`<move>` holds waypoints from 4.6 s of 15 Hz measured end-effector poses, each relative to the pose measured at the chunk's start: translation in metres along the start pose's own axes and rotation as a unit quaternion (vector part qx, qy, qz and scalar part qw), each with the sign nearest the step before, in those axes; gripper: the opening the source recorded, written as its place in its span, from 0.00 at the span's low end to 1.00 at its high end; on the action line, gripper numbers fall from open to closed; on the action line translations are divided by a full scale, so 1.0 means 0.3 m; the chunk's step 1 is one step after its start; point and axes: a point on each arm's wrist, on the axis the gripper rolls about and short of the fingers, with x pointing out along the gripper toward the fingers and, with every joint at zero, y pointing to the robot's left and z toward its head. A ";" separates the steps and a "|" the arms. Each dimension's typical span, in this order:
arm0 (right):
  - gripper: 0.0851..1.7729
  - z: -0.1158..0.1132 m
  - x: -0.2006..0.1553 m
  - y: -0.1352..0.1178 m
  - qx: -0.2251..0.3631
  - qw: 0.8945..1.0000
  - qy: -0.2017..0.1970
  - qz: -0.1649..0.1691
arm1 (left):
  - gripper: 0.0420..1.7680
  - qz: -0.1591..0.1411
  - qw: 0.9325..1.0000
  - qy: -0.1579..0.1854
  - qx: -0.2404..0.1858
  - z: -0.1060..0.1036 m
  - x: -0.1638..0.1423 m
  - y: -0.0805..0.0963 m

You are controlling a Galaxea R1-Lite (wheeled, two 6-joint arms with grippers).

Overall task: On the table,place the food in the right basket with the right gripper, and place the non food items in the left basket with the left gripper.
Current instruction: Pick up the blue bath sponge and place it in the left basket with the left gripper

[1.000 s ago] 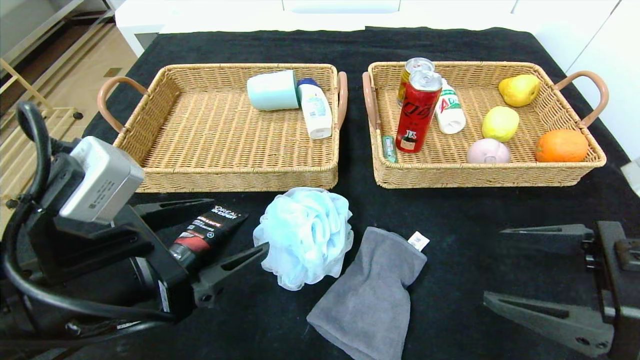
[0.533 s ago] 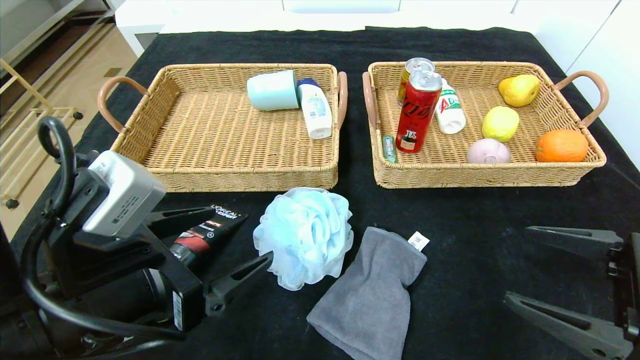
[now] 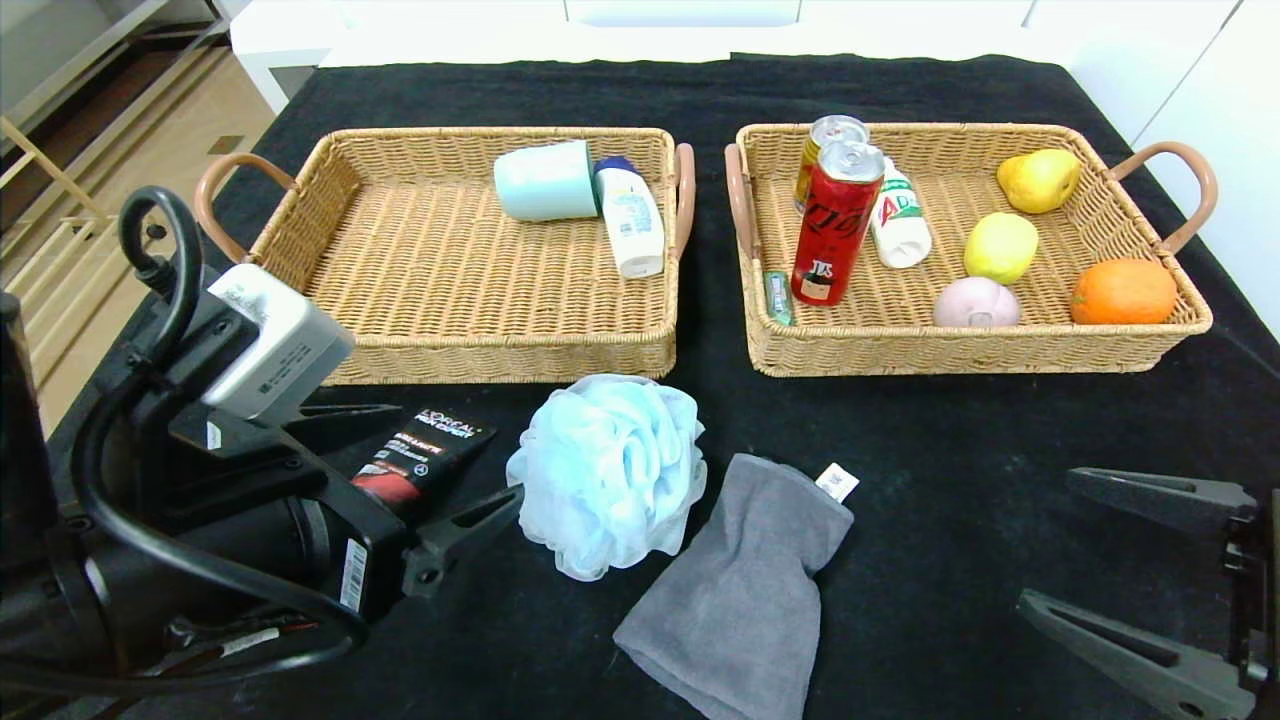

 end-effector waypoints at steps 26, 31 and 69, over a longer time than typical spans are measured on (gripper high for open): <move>0.96 0.014 -0.048 0.038 -0.014 0.999 -0.027 0.012 | 0.97 -0.030 0.986 0.161 -0.032 0.204 0.331 -0.144; 0.96 0.008 -0.046 0.039 -0.012 1.000 -0.023 0.014 | 0.97 -0.031 0.979 0.196 -0.043 0.150 0.388 -0.161; 0.96 -0.024 -0.019 0.033 0.000 1.000 0.005 0.021 | 0.44 -0.014 0.986 0.125 -0.112 0.226 0.183 -0.041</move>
